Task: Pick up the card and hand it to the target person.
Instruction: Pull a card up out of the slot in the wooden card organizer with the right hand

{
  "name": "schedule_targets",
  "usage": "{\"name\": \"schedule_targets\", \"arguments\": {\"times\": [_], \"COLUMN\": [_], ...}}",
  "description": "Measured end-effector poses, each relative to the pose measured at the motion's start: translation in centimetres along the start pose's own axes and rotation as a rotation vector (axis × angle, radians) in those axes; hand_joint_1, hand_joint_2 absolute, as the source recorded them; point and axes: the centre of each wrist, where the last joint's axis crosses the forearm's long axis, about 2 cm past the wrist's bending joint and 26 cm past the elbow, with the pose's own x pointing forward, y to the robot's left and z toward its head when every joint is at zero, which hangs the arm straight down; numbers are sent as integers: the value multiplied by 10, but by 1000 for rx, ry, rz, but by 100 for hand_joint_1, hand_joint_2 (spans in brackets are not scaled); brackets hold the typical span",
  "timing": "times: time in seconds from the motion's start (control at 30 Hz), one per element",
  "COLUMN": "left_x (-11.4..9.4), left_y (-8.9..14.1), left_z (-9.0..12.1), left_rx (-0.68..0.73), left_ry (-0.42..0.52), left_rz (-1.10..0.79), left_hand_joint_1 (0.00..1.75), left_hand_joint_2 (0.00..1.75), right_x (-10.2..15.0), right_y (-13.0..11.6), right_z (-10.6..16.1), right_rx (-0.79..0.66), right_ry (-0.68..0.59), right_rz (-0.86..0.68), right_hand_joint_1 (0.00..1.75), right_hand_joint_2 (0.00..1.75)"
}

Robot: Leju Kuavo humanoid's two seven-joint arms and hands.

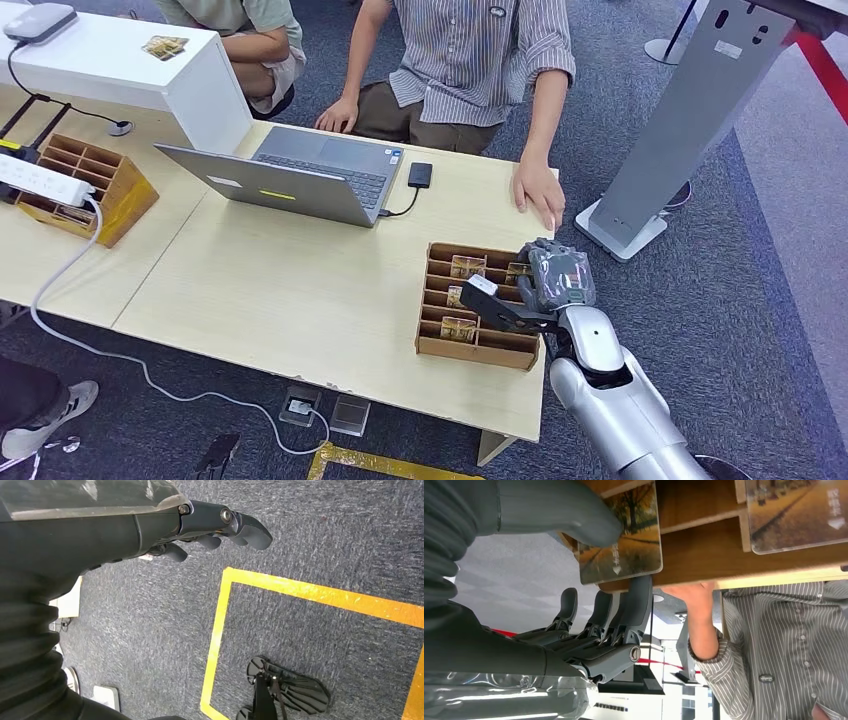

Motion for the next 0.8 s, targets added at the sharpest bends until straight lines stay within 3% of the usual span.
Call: {"name": "schedule_targets", "arguments": {"times": [0.37, 0.57, 0.63, 0.73, 0.8], "left_x": [-1, -1, -1, -1, -1], "left_y": [-5, -6, -5, -5, -6], "left_z": [1, 1, 1, 1, 1], "left_rx": [3, 6, 6, 4, 3], "left_ry": [11, 13, 14, 14, 14], "left_rz": [28, 35, 35, 32, 30], "left_hand_joint_1": [0, 0, 0, 0, 0], "left_hand_joint_2": [175, 175, 175, 175, 175], "right_x": [8, 11, 11, 10, 9], "right_y": [-1, 0, 1, 2, 3], "right_z": [2, 1, 1, -1, -3], "right_rx": [-2, 7, 8, 9, 3], "right_ry": [-22, -29, -28, -18, -7], "right_rz": [3, 6, 7, 16, 26], "right_hand_joint_1": [85, 92, 105, 149, 168], "right_hand_joint_2": [175, 175, 175, 175, 175]}}
